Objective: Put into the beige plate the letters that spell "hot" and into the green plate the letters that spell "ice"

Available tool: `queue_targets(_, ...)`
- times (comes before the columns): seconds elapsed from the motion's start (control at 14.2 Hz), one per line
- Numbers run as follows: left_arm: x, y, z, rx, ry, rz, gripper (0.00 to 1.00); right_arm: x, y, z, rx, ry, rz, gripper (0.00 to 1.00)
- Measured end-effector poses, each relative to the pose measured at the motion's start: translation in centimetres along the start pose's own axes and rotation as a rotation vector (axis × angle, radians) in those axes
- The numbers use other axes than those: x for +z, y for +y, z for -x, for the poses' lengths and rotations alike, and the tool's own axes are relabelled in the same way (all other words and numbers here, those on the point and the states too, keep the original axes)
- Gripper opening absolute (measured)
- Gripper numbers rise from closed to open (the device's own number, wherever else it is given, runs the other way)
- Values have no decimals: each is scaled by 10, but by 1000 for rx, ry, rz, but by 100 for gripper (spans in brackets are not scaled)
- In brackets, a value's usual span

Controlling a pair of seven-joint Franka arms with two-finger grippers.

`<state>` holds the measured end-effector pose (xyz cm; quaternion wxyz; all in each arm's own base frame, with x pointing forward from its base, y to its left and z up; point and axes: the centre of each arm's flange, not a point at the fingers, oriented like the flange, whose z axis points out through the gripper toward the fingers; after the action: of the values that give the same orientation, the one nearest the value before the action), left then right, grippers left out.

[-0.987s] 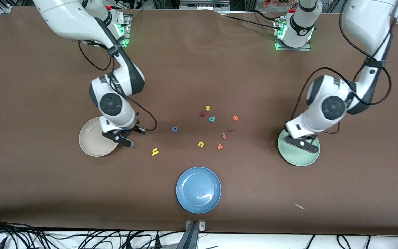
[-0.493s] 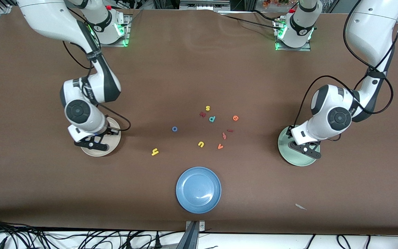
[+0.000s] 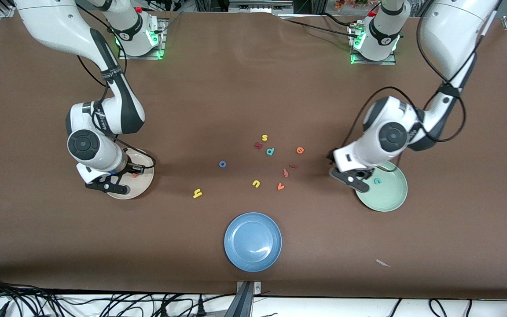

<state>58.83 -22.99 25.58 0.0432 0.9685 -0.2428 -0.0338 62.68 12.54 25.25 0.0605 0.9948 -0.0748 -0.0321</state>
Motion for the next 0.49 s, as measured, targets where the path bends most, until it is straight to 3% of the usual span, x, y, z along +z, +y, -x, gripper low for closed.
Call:
queue_targets(0.28,29,96,7,18,-54,3,100,-16,-30,3,56,-2,-93,100)
queue_targets(0.49,51,133,11,22,-48,-38,100,-31,-65,3,146,14,-129,100)
